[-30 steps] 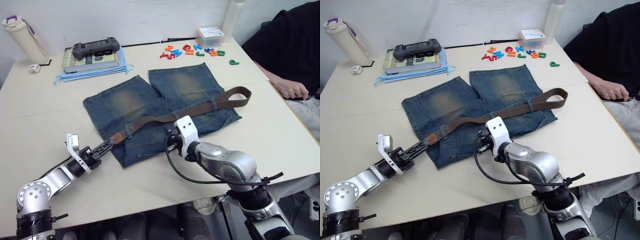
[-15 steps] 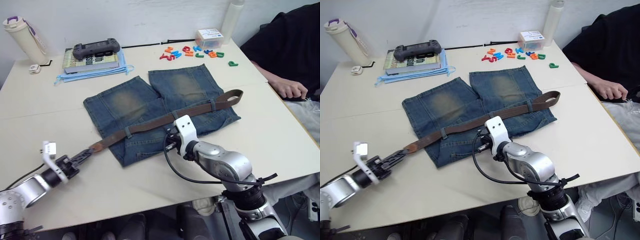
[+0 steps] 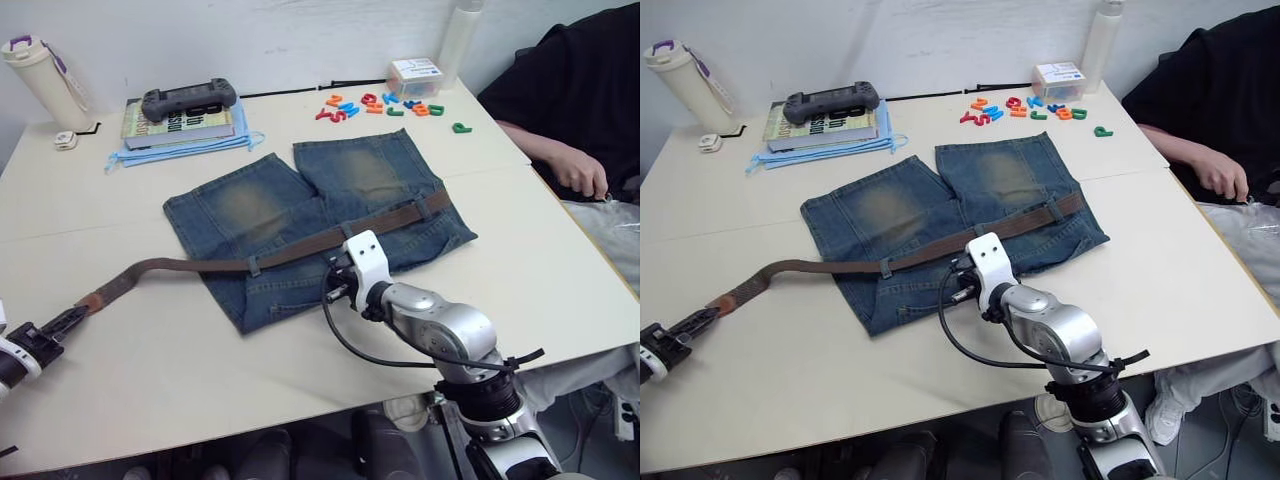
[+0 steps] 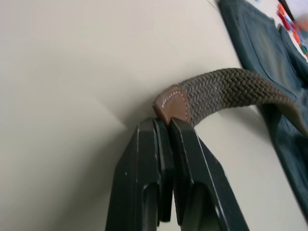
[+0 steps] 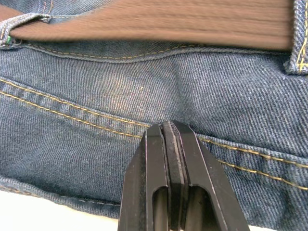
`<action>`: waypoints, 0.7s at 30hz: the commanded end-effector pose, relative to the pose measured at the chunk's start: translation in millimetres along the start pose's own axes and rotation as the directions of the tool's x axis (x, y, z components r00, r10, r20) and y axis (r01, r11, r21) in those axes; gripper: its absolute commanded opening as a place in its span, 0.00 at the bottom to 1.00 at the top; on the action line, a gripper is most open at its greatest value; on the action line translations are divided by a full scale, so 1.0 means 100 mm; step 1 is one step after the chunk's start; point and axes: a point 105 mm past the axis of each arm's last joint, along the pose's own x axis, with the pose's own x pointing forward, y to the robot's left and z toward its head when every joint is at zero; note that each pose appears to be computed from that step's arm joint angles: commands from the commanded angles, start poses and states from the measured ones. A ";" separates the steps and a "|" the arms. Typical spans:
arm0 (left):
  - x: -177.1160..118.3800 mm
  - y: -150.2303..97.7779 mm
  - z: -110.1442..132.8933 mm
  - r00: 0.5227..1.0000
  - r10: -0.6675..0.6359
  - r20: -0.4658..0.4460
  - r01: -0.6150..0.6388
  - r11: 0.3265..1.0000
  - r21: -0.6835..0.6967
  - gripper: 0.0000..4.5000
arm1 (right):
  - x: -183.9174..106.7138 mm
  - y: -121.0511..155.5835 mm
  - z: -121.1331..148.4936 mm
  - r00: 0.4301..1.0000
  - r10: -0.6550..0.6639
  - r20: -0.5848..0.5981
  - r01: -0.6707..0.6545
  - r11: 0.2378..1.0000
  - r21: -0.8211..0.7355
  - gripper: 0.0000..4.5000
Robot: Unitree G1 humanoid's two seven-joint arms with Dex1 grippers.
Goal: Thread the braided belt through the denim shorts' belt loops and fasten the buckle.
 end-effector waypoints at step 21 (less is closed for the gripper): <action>-0.15 0.41 0.02 0.984 0.159 0.083 -0.165 0.984 0.072 0.35 | 0.01 -0.04 -0.04 1.000 -0.020 -0.017 0.020 1.000 -0.004 0.00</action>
